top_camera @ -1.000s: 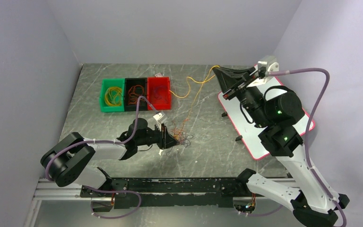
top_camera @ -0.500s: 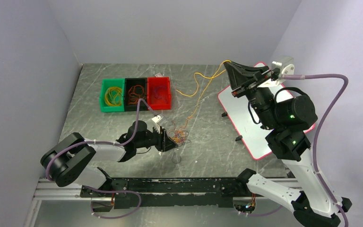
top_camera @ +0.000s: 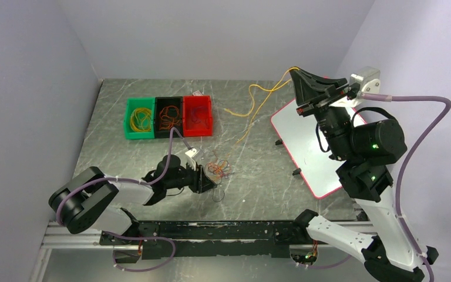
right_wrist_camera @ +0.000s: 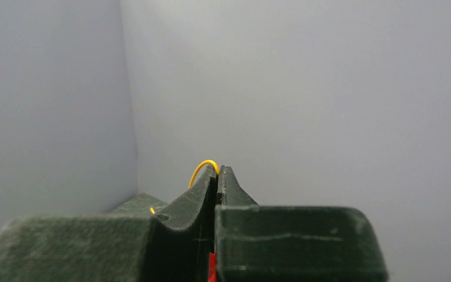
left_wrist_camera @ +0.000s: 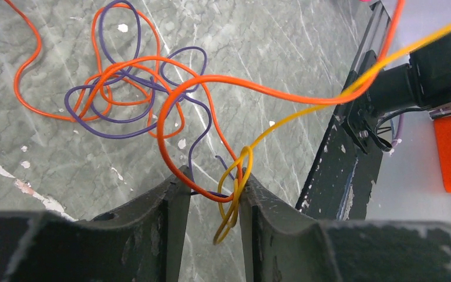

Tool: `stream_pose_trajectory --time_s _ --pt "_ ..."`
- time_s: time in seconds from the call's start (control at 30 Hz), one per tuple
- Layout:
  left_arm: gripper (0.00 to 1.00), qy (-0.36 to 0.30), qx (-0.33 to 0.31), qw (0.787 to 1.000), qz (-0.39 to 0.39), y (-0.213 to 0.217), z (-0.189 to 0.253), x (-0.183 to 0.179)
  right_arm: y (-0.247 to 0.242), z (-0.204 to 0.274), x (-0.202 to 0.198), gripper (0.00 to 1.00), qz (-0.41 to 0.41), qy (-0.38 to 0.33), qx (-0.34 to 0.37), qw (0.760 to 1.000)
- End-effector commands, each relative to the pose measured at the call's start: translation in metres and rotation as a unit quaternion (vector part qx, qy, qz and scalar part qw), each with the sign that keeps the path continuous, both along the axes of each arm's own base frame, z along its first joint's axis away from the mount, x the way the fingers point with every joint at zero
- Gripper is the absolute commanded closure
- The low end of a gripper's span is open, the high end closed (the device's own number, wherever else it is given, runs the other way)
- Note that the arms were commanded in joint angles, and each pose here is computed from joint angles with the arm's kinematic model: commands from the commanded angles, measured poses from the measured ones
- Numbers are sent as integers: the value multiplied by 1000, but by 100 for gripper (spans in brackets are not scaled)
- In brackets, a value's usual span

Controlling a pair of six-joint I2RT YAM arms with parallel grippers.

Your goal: Untangle the cables

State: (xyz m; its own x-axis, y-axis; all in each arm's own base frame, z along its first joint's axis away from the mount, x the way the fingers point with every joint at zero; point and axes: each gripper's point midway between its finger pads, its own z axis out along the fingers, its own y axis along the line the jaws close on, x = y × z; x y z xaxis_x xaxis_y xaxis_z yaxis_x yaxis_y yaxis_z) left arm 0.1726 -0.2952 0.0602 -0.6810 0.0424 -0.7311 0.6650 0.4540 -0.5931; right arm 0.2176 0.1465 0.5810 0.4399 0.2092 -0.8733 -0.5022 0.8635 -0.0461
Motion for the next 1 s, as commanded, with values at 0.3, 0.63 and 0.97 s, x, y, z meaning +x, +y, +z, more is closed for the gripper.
stream_pose_trajectory --time_s 0.3,0.63,0.97 --pt "58 -8 12 1000 17 5 -7 3 -42 61 -15 100 -80 -81 28 993" --pt "59 -4 21 1000 22 9 -12 2 -75 101 -35 100 -124 -138 75 980" --pt "92 10 39 998 51 15 -20 7 -82 111 -42 100 -134 -149 79 976"
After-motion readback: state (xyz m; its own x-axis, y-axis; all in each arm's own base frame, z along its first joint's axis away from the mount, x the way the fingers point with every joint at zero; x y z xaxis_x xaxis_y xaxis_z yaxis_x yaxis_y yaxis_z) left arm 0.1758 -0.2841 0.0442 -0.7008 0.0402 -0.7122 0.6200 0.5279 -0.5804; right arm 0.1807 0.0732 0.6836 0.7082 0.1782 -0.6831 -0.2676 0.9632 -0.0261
